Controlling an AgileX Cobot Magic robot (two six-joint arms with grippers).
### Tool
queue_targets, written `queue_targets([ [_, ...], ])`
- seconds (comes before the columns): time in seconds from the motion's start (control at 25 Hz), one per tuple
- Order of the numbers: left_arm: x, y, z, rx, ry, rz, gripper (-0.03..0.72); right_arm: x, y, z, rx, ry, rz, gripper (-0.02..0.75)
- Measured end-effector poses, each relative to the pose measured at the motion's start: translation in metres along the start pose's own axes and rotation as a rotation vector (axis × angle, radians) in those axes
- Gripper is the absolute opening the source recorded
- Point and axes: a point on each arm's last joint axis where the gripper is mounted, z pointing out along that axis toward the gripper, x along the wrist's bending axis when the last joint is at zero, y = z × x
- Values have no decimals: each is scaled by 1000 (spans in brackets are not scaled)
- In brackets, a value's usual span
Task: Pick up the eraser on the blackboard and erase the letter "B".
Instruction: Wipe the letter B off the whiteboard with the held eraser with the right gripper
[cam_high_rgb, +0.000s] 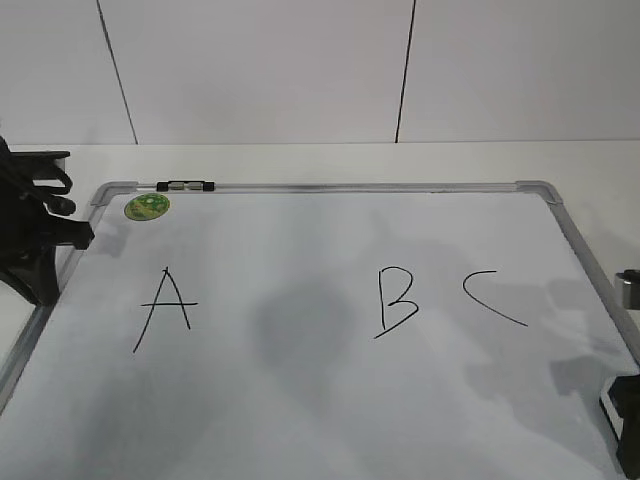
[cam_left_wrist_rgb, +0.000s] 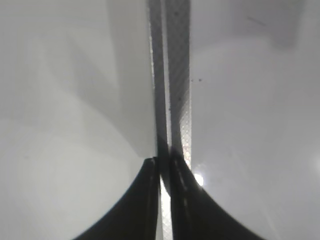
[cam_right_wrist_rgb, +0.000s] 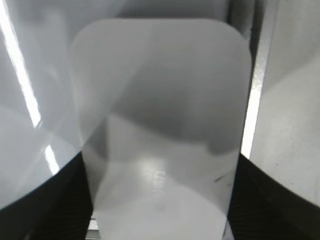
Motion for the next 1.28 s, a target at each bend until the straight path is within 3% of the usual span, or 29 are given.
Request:
queue_targets([
  [0.4, 0, 0, 0, 0, 0, 0, 29, 0, 1, -2, 6, 0, -1, 541],
  [0.8, 0, 0, 0, 0, 0, 0, 31, 4, 19, -35, -20, 5, -11, 540],
  [1.16, 0, 0, 0, 0, 0, 0, 31, 17, 47, -83, -158, 85, -6, 540],
  [1.28, 0, 0, 0, 0, 0, 0, 31, 34, 60, -96, -173, 85, -64, 540],
])
